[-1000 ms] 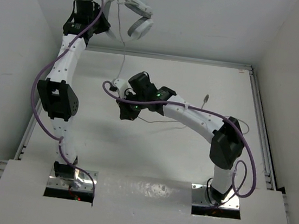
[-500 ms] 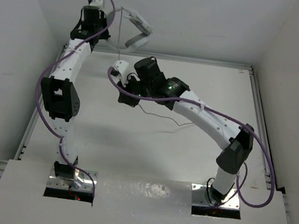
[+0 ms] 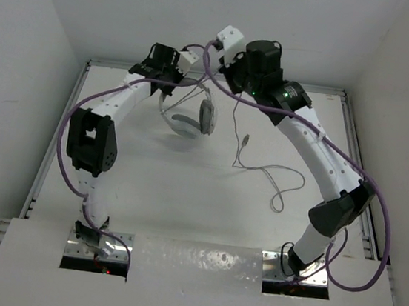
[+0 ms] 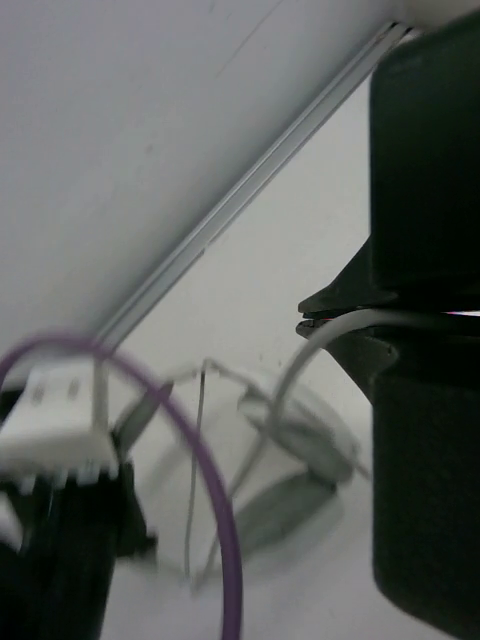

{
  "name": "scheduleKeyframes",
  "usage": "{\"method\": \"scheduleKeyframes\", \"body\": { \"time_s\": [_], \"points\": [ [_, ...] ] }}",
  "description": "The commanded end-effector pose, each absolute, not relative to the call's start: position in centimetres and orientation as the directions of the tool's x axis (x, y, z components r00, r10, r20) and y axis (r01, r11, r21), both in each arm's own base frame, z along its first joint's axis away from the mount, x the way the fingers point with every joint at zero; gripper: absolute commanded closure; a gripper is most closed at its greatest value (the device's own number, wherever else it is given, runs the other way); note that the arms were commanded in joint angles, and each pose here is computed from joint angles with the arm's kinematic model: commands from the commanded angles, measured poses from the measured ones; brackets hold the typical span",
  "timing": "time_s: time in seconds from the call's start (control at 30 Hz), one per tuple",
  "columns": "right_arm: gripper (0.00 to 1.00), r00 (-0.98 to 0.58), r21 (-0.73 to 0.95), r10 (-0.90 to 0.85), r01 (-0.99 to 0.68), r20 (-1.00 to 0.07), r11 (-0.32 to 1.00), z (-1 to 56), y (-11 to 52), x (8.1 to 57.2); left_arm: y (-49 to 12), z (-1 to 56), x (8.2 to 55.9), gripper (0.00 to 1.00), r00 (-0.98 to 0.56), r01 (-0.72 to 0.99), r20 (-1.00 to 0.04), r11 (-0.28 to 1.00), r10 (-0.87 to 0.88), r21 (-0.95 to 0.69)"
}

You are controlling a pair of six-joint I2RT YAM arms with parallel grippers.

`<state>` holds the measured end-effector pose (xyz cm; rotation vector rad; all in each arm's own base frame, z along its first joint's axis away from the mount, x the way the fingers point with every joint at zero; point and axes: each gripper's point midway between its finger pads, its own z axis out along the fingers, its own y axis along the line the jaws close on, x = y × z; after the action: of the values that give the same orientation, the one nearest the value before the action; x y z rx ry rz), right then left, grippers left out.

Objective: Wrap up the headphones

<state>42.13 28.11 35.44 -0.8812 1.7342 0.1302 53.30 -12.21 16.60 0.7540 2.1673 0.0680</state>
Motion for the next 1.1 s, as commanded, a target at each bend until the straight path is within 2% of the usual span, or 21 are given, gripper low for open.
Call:
{"method": "scheduleKeyframes", "body": {
  "time_s": [0.0, 0.1, 0.17, 0.3, 0.37, 0.83, 1.0, 1.07],
  "points": [
    [1.0, -0.085, -0.347, -0.421, -0.435, -0.903, 0.831, 37.8, 23.3, 46.3, -11.6, 25.5, 53.6, 1.0, -0.275, 0.512, -0.75, 0.752, 0.602, 0.416],
    [1.0, -0.101, -0.298, -0.364, -0.397, -0.926, 0.868, 37.8, 21.8, 48.4, -13.7, 25.1, 51.4, 1.0, -0.24, 0.614, -0.71, 0.67, 0.662, 0.417],
    [1.0, -0.105, -0.279, -0.34, -0.377, -0.935, 0.883, 37.2, 21.1, 49.6, -14.9, 25.9, 50.3, 1.0, -0.205, 0.647, -0.724, 0.646, 0.659, 0.405],
    [1.0, -0.164, -0.2, -0.271, -0.352, -0.949, 0.914, 33.9, 19.1, 50.8, -15.2, 28.0, 49.2, 1.0, -0.197, 0.614, -0.752, 0.677, 0.629, 0.406],
    [1.0, -0.185, -0.106, -0.178, -0.347, -0.966, 0.932, 33.2, 18.6, 52.2, -16.4, 28.3, 48.2, 1.0, -0.199, 0.639, -0.752, 0.665, 0.629, 0.387],
    [1.0, -0.281, -0.034, -0.136, -0.341, -0.95, 0.939, 24.6, 17.6, 53.7, -16.7, 31.5, 47.4, 1.0, -0.216, 0.619, -0.797, 0.711, 0.564, 0.335],
    [1.0, -0.235, 0.045, -0.036, -0.331, -0.971, 0.943, 25.4, 17.5, 54.3, -16.5, 32.0, 47.2, 1.0, -0.218, 0.609, -0.799, 0.718, 0.561, 0.338],
    [1.0, -0.27, 0.053, -0.041, -0.334, -0.962, 0.941, 24.2, 17.7, 54.9, -16.8, 32.6, 47.0, 1.0, -0.206, 0.624, -0.804, 0.708, 0.558, 0.331]
  ]
}}
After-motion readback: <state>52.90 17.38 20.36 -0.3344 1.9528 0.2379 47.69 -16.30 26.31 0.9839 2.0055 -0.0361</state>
